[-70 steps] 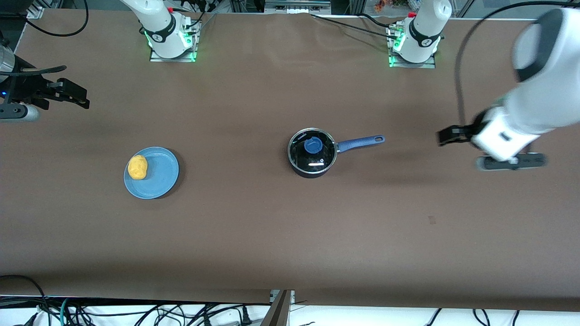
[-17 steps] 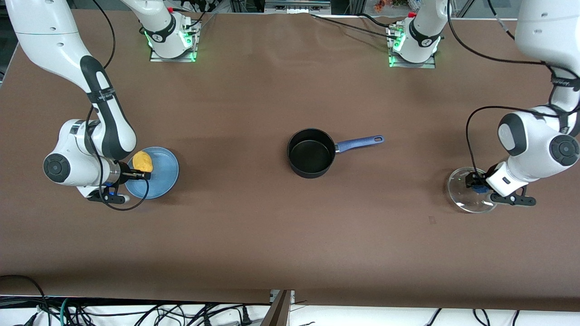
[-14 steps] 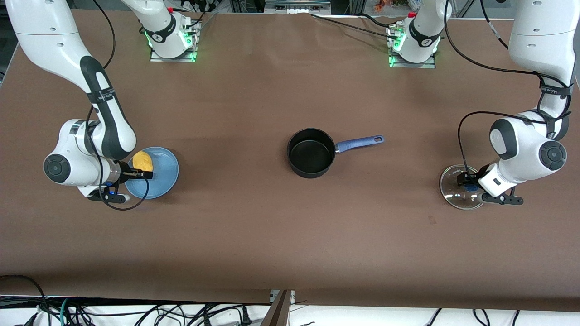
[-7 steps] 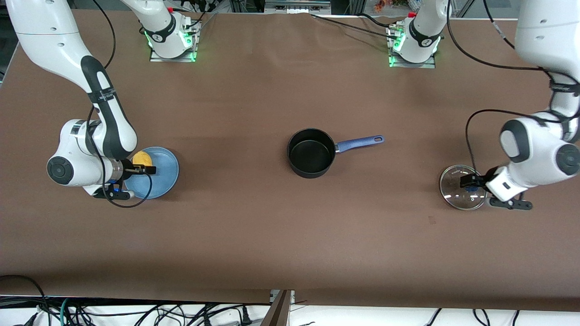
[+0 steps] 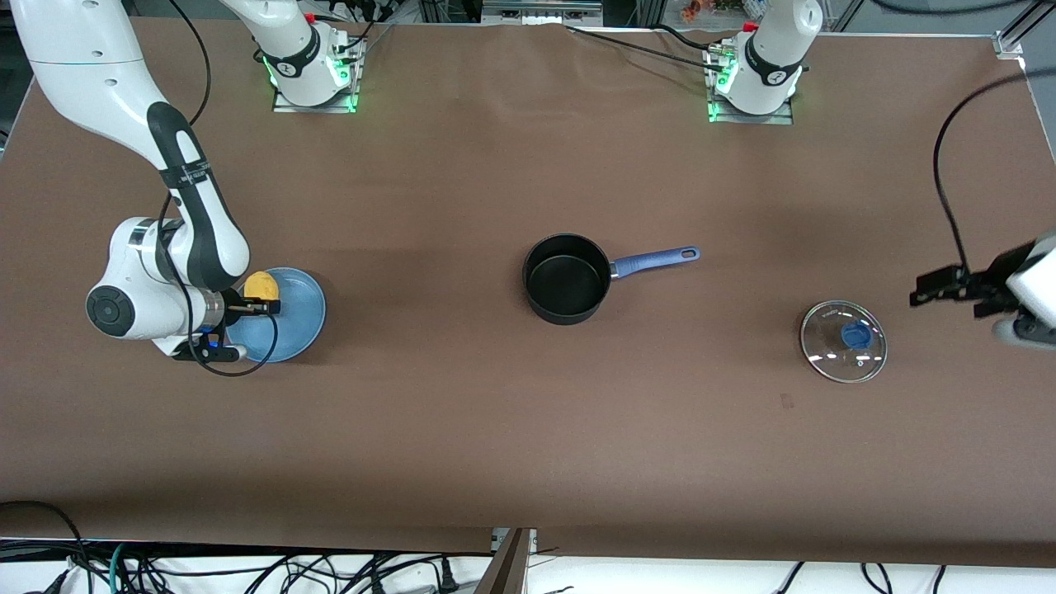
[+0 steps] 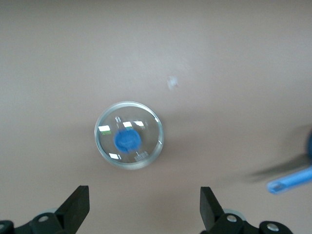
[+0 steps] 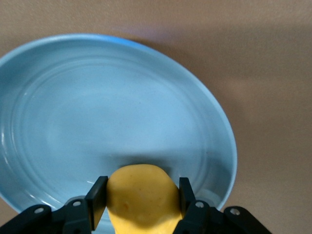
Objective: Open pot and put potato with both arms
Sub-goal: 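Carry the yellow potato with the right gripper over the open saucepan, then open the right gripper to drop the potato into the saucepan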
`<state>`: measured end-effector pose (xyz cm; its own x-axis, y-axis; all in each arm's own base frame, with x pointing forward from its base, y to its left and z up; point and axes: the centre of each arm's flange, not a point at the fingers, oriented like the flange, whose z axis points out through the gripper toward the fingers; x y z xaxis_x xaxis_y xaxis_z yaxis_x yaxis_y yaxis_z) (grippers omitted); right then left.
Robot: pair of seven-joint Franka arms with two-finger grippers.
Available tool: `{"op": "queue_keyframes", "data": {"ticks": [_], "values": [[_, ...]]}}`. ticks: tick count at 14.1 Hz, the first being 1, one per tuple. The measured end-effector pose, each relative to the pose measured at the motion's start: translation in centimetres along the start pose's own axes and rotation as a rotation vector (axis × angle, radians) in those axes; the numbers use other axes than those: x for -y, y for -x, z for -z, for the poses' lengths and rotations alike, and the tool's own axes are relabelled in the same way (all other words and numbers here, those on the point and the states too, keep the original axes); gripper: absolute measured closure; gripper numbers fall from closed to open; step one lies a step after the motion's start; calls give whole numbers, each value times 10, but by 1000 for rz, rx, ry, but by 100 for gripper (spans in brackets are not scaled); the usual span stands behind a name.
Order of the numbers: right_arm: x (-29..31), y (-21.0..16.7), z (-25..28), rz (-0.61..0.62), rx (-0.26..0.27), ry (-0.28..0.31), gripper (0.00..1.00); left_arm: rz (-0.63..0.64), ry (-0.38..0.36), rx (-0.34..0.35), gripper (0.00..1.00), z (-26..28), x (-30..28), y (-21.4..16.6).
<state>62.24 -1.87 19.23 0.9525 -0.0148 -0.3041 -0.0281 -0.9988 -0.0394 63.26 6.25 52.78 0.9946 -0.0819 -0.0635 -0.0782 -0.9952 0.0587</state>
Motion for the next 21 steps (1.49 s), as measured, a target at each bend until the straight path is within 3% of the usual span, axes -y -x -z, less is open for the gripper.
{"op": "queue_keyframes", "data": {"ticks": [3, 5, 8, 10, 16, 21], "values": [[21, -5, 51, -38, 69, -10, 37, 1, -49, 6, 0, 30, -41, 12], [67, -4, 90, -111, 96, -34, 37, -25, -63, -6, 0, 45, -59, 18], [169, 11, 100, -274, 160, -181, 37, -30, -62, -6, 0, 49, -63, 19], [232, 22, 96, -384, 191, -247, 37, -20, -60, 7, 0, 46, -57, 20], [455, 82, 54, -696, 117, -438, 38, -29, -59, 14, 0, 43, -63, 19], [543, 121, 28, -826, 86, -513, 38, -16, -60, 14, 0, 43, -55, 19]]}}
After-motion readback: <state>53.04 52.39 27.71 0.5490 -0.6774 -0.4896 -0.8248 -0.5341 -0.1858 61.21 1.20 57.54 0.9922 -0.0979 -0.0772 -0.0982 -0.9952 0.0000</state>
